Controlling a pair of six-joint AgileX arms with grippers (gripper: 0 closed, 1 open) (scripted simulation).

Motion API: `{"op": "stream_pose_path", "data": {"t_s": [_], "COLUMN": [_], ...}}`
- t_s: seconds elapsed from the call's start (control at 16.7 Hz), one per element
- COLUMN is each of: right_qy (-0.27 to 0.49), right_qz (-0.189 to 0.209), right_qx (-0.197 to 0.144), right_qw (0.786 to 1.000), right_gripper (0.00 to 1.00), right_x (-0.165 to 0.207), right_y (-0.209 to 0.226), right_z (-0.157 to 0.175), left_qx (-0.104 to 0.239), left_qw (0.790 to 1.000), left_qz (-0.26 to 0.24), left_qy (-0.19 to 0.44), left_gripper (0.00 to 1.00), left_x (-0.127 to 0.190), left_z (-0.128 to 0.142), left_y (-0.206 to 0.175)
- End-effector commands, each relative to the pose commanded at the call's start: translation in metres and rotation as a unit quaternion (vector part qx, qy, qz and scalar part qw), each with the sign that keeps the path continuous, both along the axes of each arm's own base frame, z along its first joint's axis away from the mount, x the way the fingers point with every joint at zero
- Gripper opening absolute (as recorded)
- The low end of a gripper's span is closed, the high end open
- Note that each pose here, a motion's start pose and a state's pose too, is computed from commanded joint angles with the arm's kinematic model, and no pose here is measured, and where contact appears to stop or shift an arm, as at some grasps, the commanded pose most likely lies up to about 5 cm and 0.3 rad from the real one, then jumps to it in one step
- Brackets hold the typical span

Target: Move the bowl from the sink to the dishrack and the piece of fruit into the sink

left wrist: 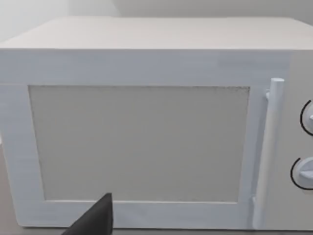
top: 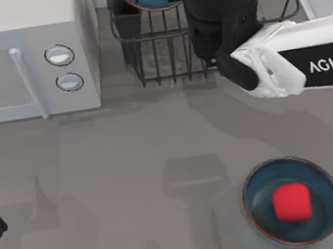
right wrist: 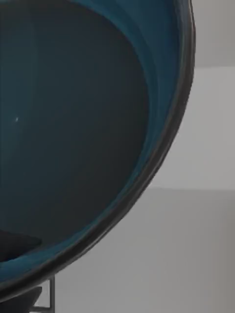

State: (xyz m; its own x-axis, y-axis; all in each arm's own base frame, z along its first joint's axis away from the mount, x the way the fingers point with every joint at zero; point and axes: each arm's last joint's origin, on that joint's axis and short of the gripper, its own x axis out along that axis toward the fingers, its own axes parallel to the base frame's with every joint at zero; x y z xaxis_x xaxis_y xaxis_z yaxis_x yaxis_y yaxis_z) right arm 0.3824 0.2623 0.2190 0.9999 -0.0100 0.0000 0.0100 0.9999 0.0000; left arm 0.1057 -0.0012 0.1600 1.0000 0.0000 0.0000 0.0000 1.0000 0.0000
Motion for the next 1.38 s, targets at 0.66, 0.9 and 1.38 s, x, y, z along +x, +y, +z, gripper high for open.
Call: {"op": "stream_pose_path", "data": {"t_s": [0.66, 0.9, 1.38], "right_qy": [0.0, 0.0, 0.015], "right_qz": [0.0, 0.0, 0.019], "right_qx": [0.0, 0.0, -0.007], "right_qw": [1.0, 1.0, 1.0], "right_gripper": [1.0, 1.0, 1.0], "right_x": [0.0, 0.0, -0.015], "right_y": [0.0, 0.0, -0.044], "right_z": [0.0, 0.0, 0.015], "left_qx": [0.0, 0.0, 0.0], "left_qw": [1.0, 1.0, 1.0], "left_qz": [0.0, 0.0, 0.0], "left_qy": [0.0, 0.0, 0.0], "left_gripper": [1.0, 1.0, 1.0], "left_x": [0.0, 0.0, 0.0], "left_z": [0.0, 0.0, 0.0], "left_y": [0.0, 0.0, 0.0]}}
